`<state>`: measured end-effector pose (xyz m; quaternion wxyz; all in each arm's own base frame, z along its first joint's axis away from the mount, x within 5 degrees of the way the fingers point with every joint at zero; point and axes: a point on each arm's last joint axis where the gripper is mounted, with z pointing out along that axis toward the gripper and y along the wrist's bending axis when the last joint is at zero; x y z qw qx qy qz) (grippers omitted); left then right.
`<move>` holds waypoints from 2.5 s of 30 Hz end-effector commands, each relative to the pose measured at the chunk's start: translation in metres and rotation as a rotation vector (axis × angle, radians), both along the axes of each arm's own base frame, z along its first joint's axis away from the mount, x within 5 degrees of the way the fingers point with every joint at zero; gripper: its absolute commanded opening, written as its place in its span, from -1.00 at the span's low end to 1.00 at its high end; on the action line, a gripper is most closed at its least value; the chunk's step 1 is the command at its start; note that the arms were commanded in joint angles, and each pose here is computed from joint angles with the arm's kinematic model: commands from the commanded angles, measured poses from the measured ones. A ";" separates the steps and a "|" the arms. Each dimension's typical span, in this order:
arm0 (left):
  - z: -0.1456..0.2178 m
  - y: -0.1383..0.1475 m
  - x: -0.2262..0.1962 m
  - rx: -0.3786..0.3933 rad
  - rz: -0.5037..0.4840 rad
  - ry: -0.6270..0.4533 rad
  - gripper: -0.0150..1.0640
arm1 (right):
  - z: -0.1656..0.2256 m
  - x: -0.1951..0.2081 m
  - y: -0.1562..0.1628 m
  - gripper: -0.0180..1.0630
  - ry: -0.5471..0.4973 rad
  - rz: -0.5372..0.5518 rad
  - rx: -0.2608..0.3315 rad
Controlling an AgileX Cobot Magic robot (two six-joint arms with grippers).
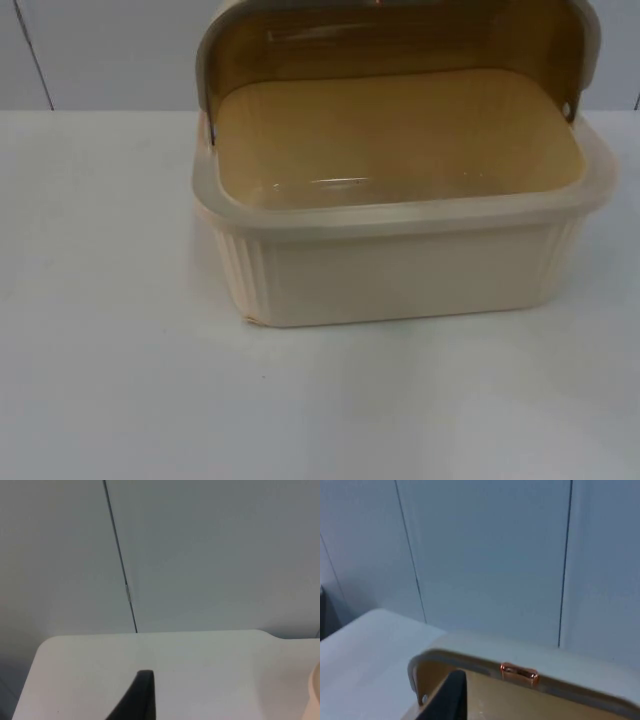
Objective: Open the box lid with the left hand, place the block into the box with the right hand, then close the box lid with the left hand.
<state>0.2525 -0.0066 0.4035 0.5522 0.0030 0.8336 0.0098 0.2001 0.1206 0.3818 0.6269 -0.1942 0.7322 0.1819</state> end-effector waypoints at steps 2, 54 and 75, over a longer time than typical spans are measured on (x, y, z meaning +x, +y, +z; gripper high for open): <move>0.001 -0.002 -0.001 -0.006 -0.005 -0.009 0.96 | 0.010 -0.011 -0.017 0.98 -0.012 -0.042 0.003; 0.005 -0.021 0.053 -0.083 -0.178 0.117 0.96 | 0.016 -0.006 -0.139 0.98 0.267 -0.624 -0.094; 0.001 -0.171 0.161 0.484 -0.583 -0.081 0.96 | 0.016 -0.006 -0.139 0.98 0.267 -0.624 -0.094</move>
